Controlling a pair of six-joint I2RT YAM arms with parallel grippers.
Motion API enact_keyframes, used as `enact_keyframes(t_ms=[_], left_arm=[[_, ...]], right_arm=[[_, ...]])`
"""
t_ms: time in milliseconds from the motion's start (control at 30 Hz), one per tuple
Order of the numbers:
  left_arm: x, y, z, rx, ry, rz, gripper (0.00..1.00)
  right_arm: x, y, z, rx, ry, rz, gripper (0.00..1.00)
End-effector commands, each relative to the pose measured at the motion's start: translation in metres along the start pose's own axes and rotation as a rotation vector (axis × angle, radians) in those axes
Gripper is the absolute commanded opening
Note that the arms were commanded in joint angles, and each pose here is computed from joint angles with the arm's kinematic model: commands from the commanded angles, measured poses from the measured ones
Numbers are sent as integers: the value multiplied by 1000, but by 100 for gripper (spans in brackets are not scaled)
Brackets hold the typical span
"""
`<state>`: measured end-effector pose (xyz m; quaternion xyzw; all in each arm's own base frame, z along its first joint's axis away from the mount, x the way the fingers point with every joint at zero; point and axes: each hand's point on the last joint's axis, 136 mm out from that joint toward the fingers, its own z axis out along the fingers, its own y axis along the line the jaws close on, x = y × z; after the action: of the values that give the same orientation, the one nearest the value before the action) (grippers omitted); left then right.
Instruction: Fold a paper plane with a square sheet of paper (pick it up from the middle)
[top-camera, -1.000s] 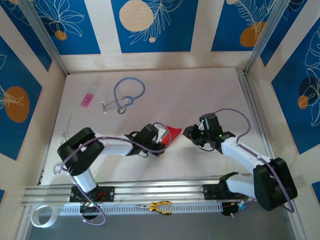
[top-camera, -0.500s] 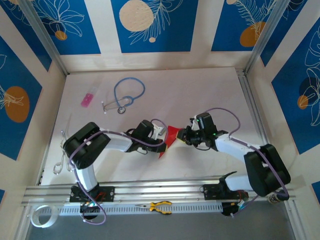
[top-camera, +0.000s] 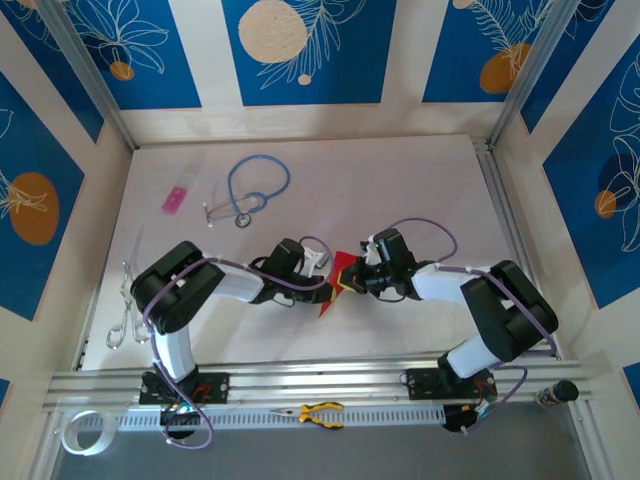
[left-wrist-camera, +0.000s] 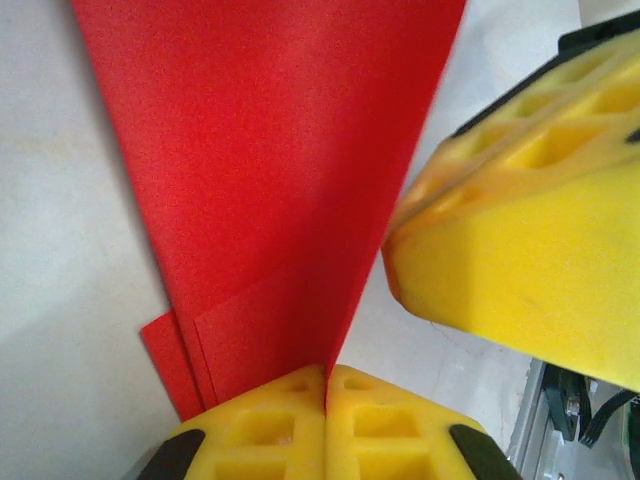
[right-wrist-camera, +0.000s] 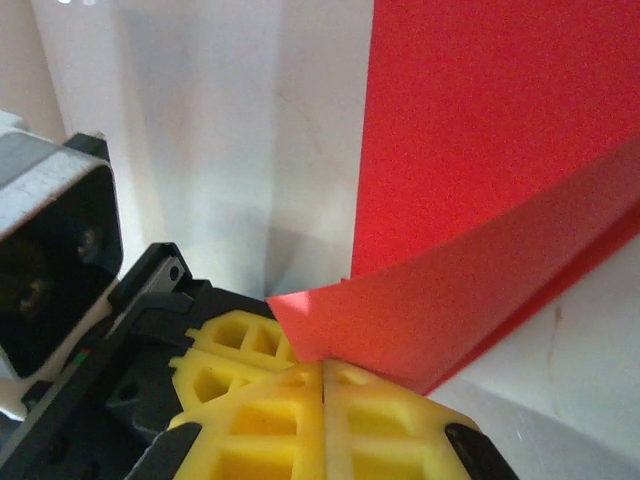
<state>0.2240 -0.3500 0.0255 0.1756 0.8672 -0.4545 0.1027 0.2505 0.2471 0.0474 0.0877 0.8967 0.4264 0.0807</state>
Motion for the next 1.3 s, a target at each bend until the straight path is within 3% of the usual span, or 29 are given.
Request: enact_keyframes(t_ms=[0, 300, 933, 1267], left_arm=[[13, 18, 4, -29, 24, -42, 1], [15, 19, 2, -29, 32, -43, 2], [4, -4, -9, 45, 4, 15, 16], [12, 9, -5, 32, 11, -28, 0]], right_arm=[[-11, 8, 3, -11, -27, 0, 6], [-25, -5, 6, 3, -60, 47, 6], [-26, -27, 12, 52, -50, 95, 6], [-26, -23, 11, 38, -41, 89, 6]])
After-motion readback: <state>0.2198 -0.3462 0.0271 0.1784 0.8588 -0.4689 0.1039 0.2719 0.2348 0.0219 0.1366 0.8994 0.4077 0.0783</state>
